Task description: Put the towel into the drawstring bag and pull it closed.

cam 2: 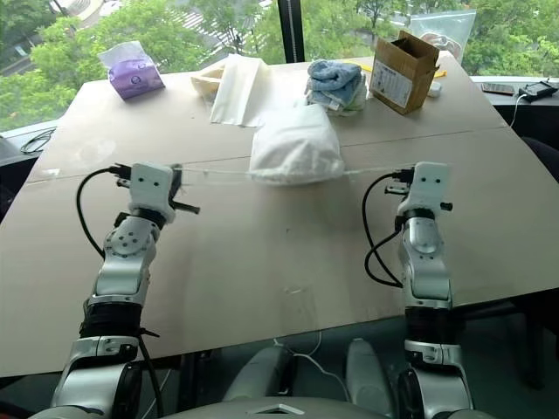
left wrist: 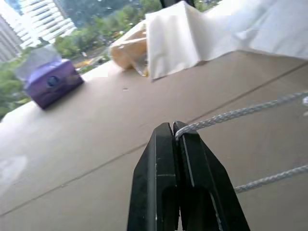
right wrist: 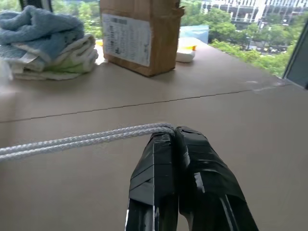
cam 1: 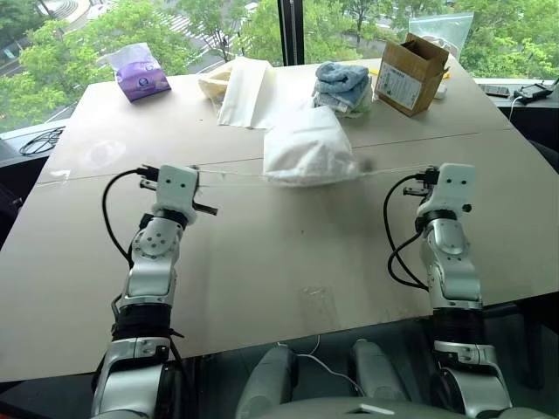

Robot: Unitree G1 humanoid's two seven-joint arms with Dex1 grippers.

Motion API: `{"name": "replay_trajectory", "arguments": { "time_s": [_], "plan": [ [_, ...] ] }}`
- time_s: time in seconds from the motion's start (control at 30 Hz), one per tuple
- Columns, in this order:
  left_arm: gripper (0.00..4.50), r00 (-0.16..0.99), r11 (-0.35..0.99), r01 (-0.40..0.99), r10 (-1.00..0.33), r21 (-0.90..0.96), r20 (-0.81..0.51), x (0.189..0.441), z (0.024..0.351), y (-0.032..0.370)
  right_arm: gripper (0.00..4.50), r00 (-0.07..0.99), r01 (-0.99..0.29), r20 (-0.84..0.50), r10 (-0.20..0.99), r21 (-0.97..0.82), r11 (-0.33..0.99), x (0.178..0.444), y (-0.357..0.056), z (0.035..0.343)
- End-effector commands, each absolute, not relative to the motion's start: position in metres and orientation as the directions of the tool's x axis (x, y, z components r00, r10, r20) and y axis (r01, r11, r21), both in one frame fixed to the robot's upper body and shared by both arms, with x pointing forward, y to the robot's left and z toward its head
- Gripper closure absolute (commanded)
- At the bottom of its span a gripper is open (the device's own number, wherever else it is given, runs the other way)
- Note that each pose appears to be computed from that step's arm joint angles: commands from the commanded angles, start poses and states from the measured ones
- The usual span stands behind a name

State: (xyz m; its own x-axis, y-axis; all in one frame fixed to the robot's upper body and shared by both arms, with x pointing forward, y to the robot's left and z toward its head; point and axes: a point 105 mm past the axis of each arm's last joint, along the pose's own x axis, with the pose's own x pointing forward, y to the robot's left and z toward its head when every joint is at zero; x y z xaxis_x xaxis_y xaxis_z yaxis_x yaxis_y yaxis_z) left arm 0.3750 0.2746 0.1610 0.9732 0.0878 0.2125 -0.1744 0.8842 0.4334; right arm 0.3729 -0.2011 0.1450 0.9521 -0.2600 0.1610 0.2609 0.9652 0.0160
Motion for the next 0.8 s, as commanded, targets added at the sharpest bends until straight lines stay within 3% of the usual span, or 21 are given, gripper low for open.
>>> {"name": "replay_trajectory", "arguments": {
  "time_s": [0.03,0.2,0.4,0.53,0.63,0.8],
  "plan": [
    [4.47,0.867,0.766,-0.486,0.361,0.421,0.344,0.36,0.19,0.328,4.5,0.871,0.438,0.194,-0.451,0.107,0.892,0.364,-0.237,0.161],
    [4.47,0.73,0.615,-0.684,0.568,0.393,0.381,0.342,0.203,0.371,4.5,0.781,0.591,0.143,-0.608,0.142,0.794,0.351,-0.269,0.153],
    [4.47,0.564,0.439,-0.821,0.721,0.363,0.403,0.322,0.21,0.403,4.5,0.68,0.707,0.116,-0.724,0.159,0.69,0.335,-0.297,0.15],
    [4.47,0.578,0.463,-0.815,0.684,0.348,0.446,0.328,0.225,0.396,4.5,0.709,0.656,0.248,-0.66,0.109,0.746,0.341,-0.289,0.179],
    [4.47,0.613,0.531,-0.782,0.56,0.328,0.556,0.341,0.268,0.374,4.5,0.741,0.541,0.472,-0.477,0.0,0.841,0.352,-0.259,0.237],
    [4.47,0.598,0.608,-0.738,0.388,0.292,0.701,0.352,0.338,0.343,4.5,0.688,0.478,0.655,-0.312,-0.086,0.874,0.357,-0.237,0.304]
  ]
}}
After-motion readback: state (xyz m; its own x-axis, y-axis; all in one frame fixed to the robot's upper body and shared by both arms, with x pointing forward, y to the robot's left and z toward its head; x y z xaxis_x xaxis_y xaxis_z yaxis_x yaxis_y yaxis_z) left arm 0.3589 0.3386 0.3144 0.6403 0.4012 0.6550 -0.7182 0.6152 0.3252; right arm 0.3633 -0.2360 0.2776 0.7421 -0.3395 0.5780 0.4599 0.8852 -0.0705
